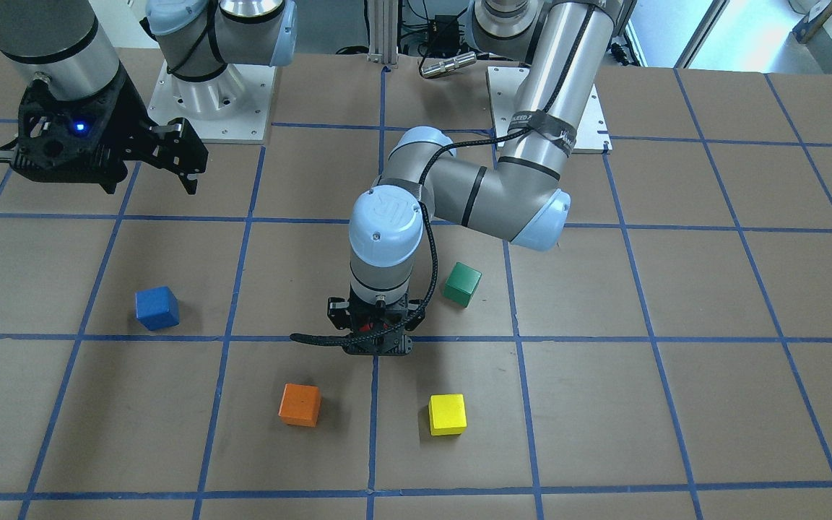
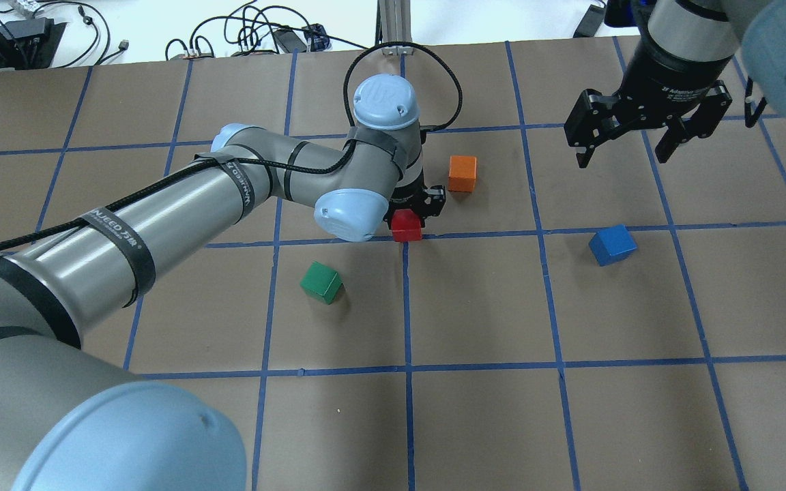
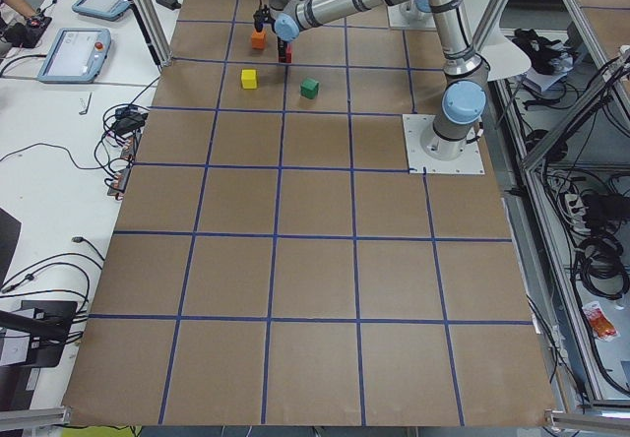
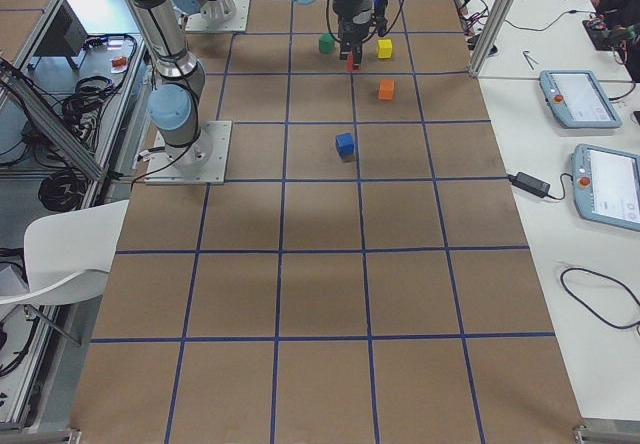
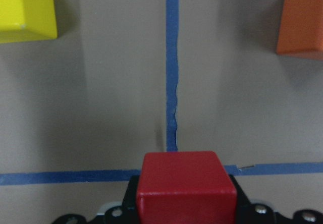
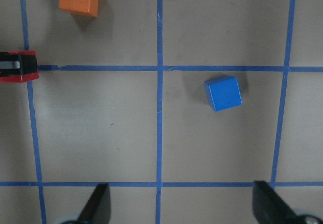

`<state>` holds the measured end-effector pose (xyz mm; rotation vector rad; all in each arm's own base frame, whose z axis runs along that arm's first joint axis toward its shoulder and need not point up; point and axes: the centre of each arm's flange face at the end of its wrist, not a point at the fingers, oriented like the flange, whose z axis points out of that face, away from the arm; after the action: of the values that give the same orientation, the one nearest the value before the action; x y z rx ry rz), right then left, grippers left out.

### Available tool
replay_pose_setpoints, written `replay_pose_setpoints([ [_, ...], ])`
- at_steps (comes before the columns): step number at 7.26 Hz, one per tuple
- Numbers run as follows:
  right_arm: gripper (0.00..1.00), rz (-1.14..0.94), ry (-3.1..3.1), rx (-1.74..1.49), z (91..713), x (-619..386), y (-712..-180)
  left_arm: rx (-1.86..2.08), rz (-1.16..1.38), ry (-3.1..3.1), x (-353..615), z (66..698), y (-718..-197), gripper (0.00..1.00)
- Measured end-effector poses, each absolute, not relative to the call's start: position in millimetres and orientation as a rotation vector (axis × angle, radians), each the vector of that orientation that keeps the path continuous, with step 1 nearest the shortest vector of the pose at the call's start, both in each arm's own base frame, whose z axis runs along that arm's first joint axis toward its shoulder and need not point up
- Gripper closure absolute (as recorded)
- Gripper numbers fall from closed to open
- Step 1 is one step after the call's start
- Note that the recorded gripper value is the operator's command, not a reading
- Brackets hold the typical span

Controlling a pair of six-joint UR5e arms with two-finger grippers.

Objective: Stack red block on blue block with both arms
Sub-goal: 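Set the red cube down and open the left gripper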

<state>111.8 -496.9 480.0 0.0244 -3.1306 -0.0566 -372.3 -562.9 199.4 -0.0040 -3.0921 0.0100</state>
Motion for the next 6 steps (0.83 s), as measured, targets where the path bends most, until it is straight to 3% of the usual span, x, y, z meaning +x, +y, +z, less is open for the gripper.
replay_pose_setpoints([
  [1, 0.0, -0.057, -3.131, 0.016, 479.7, 111.4, -497.2, -0.019, 0.009, -3.095, -372.4, 195.5, -563.2, 0.09],
  [2, 0.0, -0.058, -3.131, 0.008, 479.3, 111.2, -497.5, -0.021, 0.004, -3.098, -372.4, 192.3, -562.8, 0.0],
  [6, 0.0, -0.054, -3.145, 0.018, 475.4, 113.7, -501.9, 0.003, 0.049, -3.076, -364.4, 216.8, -569.7, 0.0],
])
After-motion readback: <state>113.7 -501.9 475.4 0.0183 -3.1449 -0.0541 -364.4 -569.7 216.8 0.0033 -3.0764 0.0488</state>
